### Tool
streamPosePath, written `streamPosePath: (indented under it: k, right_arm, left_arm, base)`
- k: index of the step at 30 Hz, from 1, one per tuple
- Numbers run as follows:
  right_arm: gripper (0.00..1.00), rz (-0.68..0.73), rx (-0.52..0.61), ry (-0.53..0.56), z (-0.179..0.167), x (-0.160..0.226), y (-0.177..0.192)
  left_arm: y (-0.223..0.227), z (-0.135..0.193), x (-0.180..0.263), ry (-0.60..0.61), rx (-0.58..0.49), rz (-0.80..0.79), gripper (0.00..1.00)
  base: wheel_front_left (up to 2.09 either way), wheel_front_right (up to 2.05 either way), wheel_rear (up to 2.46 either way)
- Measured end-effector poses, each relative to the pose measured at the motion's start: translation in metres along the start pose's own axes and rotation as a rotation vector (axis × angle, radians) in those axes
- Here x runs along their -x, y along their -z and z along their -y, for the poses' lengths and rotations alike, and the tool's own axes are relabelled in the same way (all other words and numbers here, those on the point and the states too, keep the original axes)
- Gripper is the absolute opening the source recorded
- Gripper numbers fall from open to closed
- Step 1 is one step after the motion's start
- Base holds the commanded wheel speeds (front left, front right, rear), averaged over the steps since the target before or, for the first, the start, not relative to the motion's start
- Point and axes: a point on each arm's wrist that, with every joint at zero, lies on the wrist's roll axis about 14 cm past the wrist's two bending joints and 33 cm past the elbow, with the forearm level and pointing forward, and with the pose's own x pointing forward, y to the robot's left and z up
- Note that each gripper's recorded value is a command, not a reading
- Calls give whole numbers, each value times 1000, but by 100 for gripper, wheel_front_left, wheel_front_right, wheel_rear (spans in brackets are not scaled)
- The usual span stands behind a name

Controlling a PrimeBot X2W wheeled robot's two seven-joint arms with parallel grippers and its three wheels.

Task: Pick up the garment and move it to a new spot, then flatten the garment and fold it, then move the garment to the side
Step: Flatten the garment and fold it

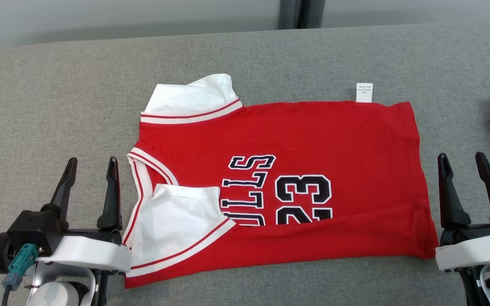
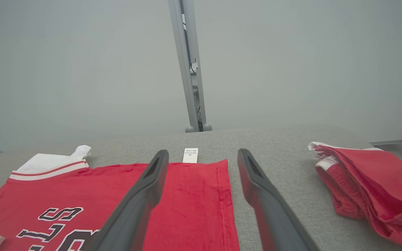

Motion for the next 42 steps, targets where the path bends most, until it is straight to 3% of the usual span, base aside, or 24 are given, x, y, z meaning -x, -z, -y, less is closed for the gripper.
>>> streamPosePath:
  k: [10, 19, 27, 36, 37, 38, 39, 42]
  right_arm:
    - [100, -18, -12, 0, -1, -6, 7]
    - [100, -64, -22, -26, -9, -24, 27]
    - [100, -110, -32, 12, 5, -28, 52]
    - [100, -157, -34, 68, 24, -25, 74]
    - [100, -157, -34, 68, 24, -25, 74]
    - [100, -159, -33, 70, 25, -25, 75]
    - [100, -160, -33, 70, 25, -26, 76]
    - [100, -141, -31, 53, 22, -35, 71]
  left_arm:
    - [3, 1, -8, 7, -5, -17, 100]
    - [-24, 30, -97, 196, -12, -35, 100]
    - [48, 49, -160, 287, 15, -343, 100]
    - [125, 53, -170, 305, 96, -642, 100]
    - [125, 53, -170, 305, 96, -642, 97]
    - [124, 53, -171, 308, 95, -642, 62]
    - [121, 53, -172, 308, 96, -632, 0]
    - [117, 50, -175, 308, 96, -625, 0]
  base:
    - [0, 0, 0]
    - [0, 0, 0]
    - [0, 0, 0]
    - [0, 0, 0]
    - [0, 0, 0]
    - [0, 0, 0]
    - [0, 0, 0]
    - [0, 0, 0]
